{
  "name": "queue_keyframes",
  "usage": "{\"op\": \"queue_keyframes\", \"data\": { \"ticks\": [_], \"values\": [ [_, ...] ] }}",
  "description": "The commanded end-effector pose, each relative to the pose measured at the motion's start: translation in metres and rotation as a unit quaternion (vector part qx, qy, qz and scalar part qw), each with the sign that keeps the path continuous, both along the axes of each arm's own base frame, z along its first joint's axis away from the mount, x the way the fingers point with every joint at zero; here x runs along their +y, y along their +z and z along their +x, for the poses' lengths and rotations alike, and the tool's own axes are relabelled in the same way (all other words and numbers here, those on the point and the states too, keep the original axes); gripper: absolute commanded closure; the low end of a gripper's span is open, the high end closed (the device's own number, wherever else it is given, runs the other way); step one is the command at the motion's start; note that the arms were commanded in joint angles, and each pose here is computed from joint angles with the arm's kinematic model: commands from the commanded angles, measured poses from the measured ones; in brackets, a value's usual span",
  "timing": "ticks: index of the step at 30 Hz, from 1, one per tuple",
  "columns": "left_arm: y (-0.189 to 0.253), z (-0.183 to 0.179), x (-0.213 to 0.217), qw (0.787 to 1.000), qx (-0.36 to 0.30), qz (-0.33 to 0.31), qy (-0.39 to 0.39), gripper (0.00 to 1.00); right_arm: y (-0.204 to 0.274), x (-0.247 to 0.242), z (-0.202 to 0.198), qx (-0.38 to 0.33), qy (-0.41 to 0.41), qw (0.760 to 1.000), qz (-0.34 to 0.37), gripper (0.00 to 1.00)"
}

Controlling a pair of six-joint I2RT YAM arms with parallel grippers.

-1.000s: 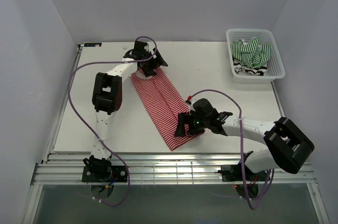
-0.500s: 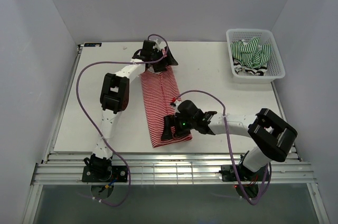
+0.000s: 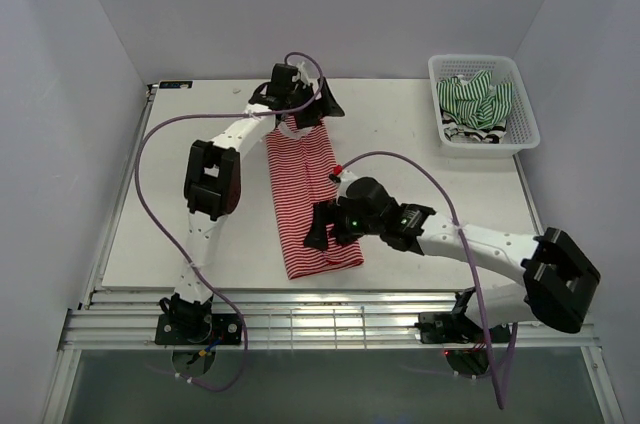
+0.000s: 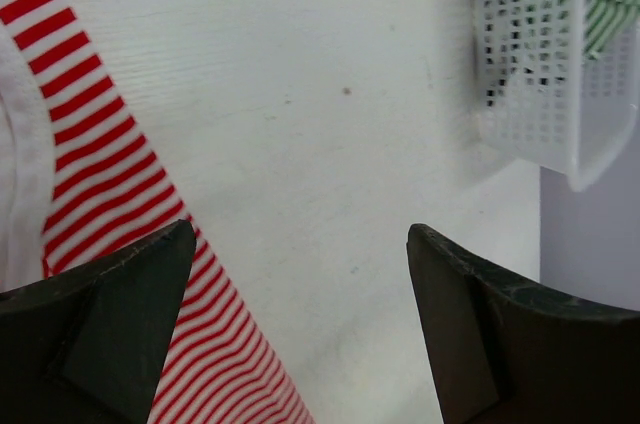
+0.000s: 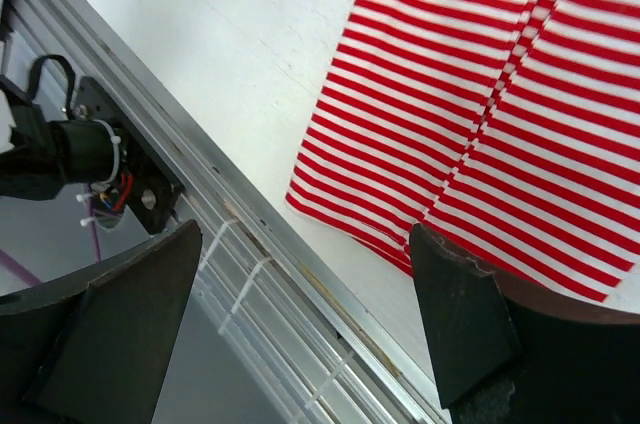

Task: Fold and stack the tank tops
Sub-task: Fold the tank top

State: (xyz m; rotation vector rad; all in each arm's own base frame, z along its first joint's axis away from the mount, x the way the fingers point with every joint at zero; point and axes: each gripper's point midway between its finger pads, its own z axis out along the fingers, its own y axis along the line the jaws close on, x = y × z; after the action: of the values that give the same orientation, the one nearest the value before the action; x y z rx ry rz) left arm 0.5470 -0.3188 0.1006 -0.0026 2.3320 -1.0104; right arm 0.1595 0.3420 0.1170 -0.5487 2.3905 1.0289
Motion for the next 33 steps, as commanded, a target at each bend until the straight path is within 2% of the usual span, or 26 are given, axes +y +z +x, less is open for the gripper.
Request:
{"op": "queue_keyframes", "data": {
  "ticks": [1,2,3,4,6,7,9,10,11,13,14,17,23,27,29,33],
  "values": [
    [0.169,-0.032,-0.010,0.991,-0.111,-0.066,-0.028,0.02,0.026,-0.012,0.012,-0.046,-0.023,0.999,0.008,0.10],
    [0.175,-0.043,-0.007,0.992,-0.106,-0.062,-0.028,0.02,0.032,-0.019,0.015,-0.049,-0.032,0.998,0.017,0.10],
    [0.209,-0.061,0.002,0.990,-0.126,-0.066,-0.018,0.02,0.024,-0.027,0.011,-0.040,-0.033,0.999,0.013,0.10],
    [0.182,-0.078,0.008,0.995,-0.093,-0.046,-0.011,0.02,0.022,-0.033,0.012,-0.038,-0.039,0.998,0.013,0.10],
    [0.172,-0.101,0.029,0.996,-0.081,-0.020,0.024,0.02,0.023,-0.050,0.016,-0.038,-0.058,0.997,0.015,0.10],
    [0.159,-0.135,0.044,0.998,-0.050,-0.015,0.042,0.02,0.012,-0.060,0.012,-0.028,-0.059,0.998,0.006,0.10],
    [0.139,-0.169,0.062,0.997,-0.025,-0.003,0.072,0.02,0.010,-0.077,0.015,-0.024,-0.071,0.997,0.011,0.10],
    [0.119,-0.205,0.075,0.997,0.002,0.002,0.084,0.02,-0.004,-0.087,0.011,-0.009,-0.074,0.997,0.004,0.10],
    [0.107,-0.223,0.081,0.996,0.017,0.006,0.092,0.02,-0.004,-0.096,0.016,-0.005,-0.085,0.996,0.010,0.10],
    [0.099,-0.261,0.091,0.995,0.034,-0.011,0.097,0.02,-0.012,-0.102,0.011,0.010,-0.073,0.997,0.015,0.10],
    [0.060,-0.287,0.100,0.992,0.083,0.003,0.099,0.02,-0.019,-0.107,0.009,0.019,-0.074,0.997,0.012,0.10],
    [0.029,-0.332,0.114,0.988,0.128,0.015,0.088,0.02,-0.025,-0.106,0.000,0.032,-0.044,0.998,0.014,0.10],
    [0.000,-0.370,0.117,0.981,0.184,0.015,0.054,0.02,-0.037,-0.105,-0.003,0.052,-0.036,0.998,0.005,0.10],
    [-0.040,-0.389,0.126,0.967,0.243,0.044,0.060,0.03,-0.044,-0.104,-0.005,0.065,-0.035,0.997,0.004,0.10],
    [-0.053,-0.394,0.126,0.963,0.259,0.048,0.057,0.06,-0.049,-0.104,-0.007,0.073,-0.037,0.997,0.003,0.10],
    [-0.062,-0.398,0.122,0.960,0.273,0.041,0.046,0.20,-0.056,-0.104,-0.009,0.085,-0.035,0.996,-0.002,0.10]
  ]
}}
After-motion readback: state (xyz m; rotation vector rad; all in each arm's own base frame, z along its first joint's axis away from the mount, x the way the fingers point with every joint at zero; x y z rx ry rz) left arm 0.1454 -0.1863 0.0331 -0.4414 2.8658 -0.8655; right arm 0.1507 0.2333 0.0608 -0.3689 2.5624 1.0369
